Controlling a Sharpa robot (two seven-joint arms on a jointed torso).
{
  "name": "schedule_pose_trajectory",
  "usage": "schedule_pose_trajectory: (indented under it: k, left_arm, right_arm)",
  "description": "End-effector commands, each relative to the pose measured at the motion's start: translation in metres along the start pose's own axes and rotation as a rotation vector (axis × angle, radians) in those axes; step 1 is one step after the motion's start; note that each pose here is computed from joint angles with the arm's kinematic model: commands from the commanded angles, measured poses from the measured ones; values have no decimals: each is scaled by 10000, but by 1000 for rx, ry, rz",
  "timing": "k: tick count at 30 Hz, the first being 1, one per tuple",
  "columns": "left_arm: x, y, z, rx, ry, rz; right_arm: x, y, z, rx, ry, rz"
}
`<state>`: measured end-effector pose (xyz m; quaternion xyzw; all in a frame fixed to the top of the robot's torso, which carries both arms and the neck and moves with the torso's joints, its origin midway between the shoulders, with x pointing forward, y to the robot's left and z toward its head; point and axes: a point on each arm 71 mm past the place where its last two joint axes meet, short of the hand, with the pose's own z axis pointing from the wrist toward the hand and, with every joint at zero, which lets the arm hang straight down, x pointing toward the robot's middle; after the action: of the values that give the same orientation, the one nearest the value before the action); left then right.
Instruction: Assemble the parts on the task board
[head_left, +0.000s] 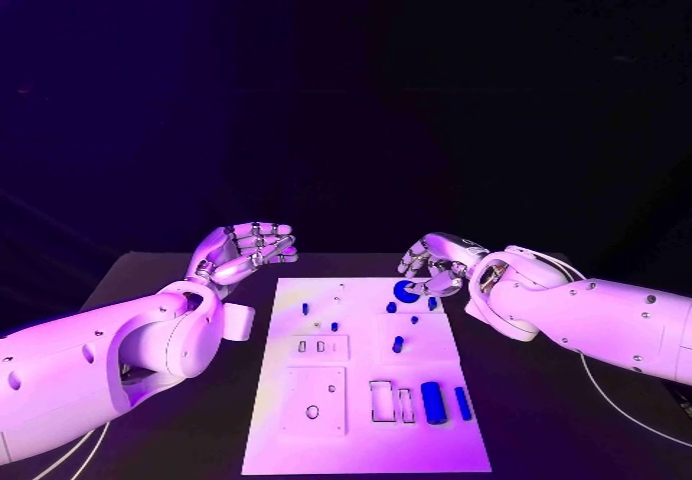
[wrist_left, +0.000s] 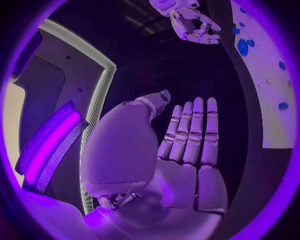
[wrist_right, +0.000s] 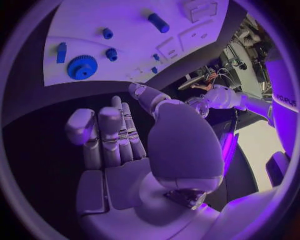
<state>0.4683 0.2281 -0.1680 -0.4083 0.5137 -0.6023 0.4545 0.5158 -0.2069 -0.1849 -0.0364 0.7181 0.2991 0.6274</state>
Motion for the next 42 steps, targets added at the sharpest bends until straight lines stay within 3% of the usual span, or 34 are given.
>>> schedule_pose_trajectory:
  k: [1, 24, 42]
  left_arm:
    - [36, -46, -11, 7, 34, -14]
    - [75, -143, -38, 13, 51, -35]
    - [55, -161, -42, 11, 49, -41]
  right_arm:
    - [55, 15, 23, 11, 57, -125]
    - [289, 22, 113, 37, 150, -186]
    - [324, -6, 133, 53, 157, -195]
